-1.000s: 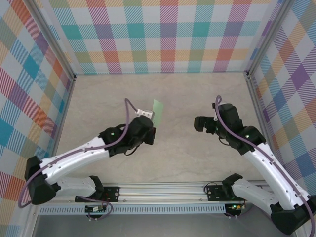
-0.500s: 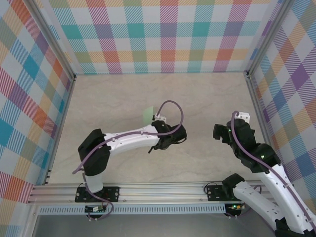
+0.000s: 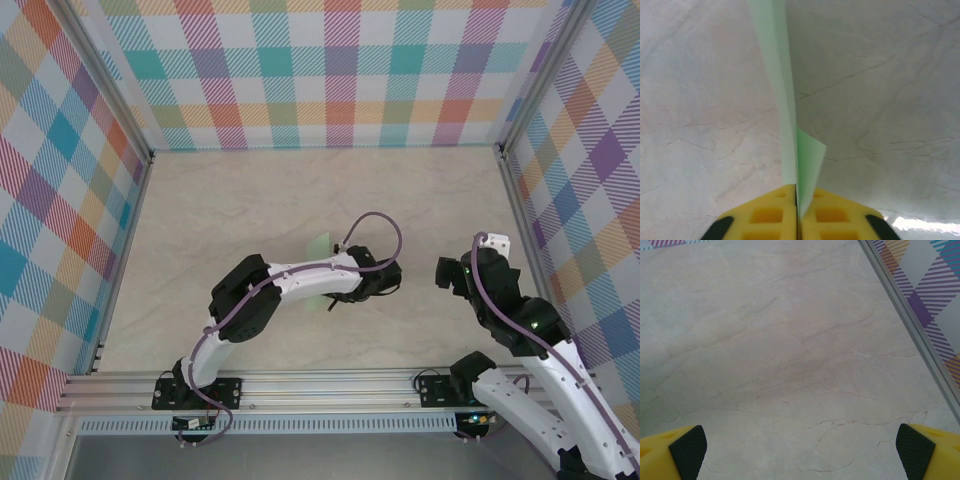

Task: Fold a paper plane with a square sheet of paper (fold left side to right side)
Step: Turn over the paper at the center of the table, then third fold the triangle at the center of the table.

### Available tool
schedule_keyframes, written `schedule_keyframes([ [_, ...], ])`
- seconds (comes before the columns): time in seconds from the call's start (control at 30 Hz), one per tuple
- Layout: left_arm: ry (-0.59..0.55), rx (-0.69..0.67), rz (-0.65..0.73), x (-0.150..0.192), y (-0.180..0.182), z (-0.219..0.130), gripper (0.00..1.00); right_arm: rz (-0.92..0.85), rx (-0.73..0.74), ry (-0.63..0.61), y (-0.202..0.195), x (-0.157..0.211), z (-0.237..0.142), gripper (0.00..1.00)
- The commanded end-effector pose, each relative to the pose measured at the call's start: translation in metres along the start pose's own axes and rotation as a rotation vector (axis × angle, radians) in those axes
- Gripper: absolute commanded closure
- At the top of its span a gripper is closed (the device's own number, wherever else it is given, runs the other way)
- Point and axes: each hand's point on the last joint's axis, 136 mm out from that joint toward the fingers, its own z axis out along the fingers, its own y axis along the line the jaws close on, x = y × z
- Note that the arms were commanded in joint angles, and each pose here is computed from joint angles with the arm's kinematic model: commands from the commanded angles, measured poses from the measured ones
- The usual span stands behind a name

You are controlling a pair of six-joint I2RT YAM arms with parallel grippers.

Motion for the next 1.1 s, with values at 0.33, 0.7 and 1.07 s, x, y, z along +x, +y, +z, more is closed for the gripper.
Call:
schedule_keyframes([
  [0.33,0.133,0.382,-0.040,-0.012,-0.062,-0.007,0.65,-0.020,0.005,-0.039,-0.010,0.000,-0.009,0.00],
  [0.7,0.011,0.849,-0.225,-0.047,-0.033,-0.059,0.28,-0.074,-0.241,0.169,0.063,0.022,0.021,0.00],
  [1.07,-0.073,1.152,-0.608,-0.055,0.059,-0.028,0.17,0.077,-0.755,0.533,0.218,0.064,0.082,0.17],
])
